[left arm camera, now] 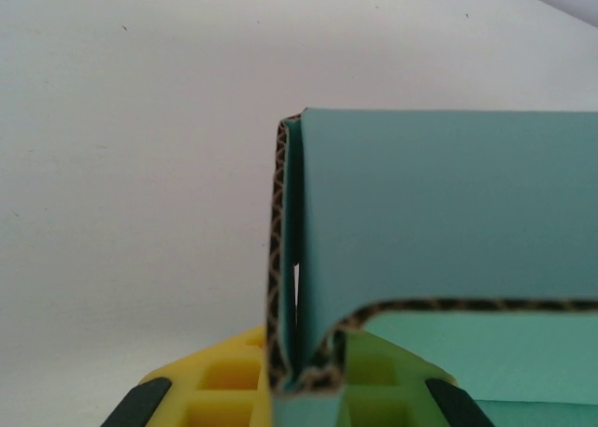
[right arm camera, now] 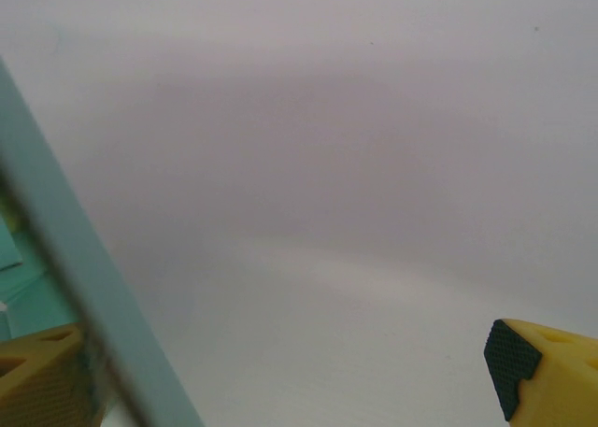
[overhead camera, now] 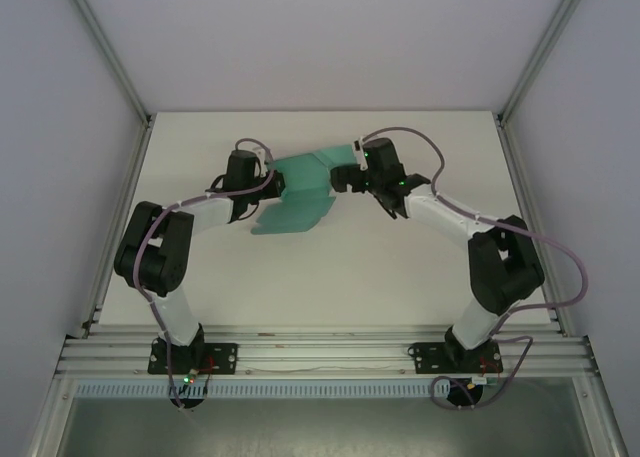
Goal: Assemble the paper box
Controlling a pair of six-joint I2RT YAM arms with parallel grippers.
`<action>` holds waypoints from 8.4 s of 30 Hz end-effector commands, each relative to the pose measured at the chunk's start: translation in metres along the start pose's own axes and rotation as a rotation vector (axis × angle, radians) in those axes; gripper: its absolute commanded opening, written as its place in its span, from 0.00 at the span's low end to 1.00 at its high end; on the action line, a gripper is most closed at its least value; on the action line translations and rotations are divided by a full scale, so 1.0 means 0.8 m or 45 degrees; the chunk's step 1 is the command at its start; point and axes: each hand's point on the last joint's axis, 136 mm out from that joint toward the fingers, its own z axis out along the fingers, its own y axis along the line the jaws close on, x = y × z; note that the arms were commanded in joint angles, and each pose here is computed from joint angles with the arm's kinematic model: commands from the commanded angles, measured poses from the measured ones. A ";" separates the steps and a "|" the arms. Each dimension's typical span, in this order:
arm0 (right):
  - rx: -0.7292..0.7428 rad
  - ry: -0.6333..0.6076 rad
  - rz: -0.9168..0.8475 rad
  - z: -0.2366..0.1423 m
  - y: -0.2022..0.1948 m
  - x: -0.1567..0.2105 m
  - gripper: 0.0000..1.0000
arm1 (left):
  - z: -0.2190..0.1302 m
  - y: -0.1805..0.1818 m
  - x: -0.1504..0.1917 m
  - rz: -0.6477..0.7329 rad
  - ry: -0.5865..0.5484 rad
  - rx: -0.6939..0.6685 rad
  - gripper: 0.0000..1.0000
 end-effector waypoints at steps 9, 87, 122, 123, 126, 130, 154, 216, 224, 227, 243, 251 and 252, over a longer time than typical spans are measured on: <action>0.263 -0.089 -0.153 0.042 0.002 -0.004 1.00 | 0.006 -0.034 -0.023 -0.083 -0.014 0.134 0.00; -0.015 -0.166 0.412 -0.110 -0.096 -0.057 0.83 | 0.013 -0.051 -0.006 0.127 0.084 -0.022 0.00; -0.620 0.318 0.071 -0.004 0.046 0.001 0.51 | 0.010 -0.045 -0.024 0.108 0.036 -0.094 0.00; -0.541 0.321 0.058 0.003 0.042 0.004 0.51 | 0.009 -0.043 -0.025 0.102 0.034 -0.109 0.00; -0.364 0.321 0.051 0.019 0.030 0.010 0.46 | 0.009 -0.041 -0.026 0.088 0.031 -0.124 0.00; -0.242 0.306 -0.006 0.033 0.033 0.011 0.45 | 0.009 -0.042 -0.028 0.080 0.033 -0.124 0.00; 0.333 0.260 -0.039 0.083 -0.032 0.031 0.12 | 0.012 -0.064 -0.011 0.152 0.060 -0.118 0.00; 0.386 -0.084 0.347 -0.121 -0.103 0.011 1.00 | -0.050 -0.120 0.095 0.926 0.621 0.144 0.00; 0.430 0.032 0.368 -0.125 -0.122 0.047 1.00 | -0.044 -0.076 0.137 1.120 0.881 -0.231 0.00; 0.428 0.034 0.373 -0.124 -0.123 0.050 1.00 | -0.029 -0.073 0.137 1.189 0.913 -0.329 0.00; 0.477 0.053 0.410 -0.122 -0.138 0.062 1.00 | 0.068 -0.031 0.149 1.385 0.926 -0.794 0.00; 0.478 0.052 0.420 -0.121 -0.140 0.063 1.00 | 0.069 -0.040 0.143 1.371 0.879 -0.775 0.08; 0.469 0.049 0.418 -0.121 -0.139 0.061 1.00 | 0.068 -0.049 0.141 1.361 0.873 -0.721 0.19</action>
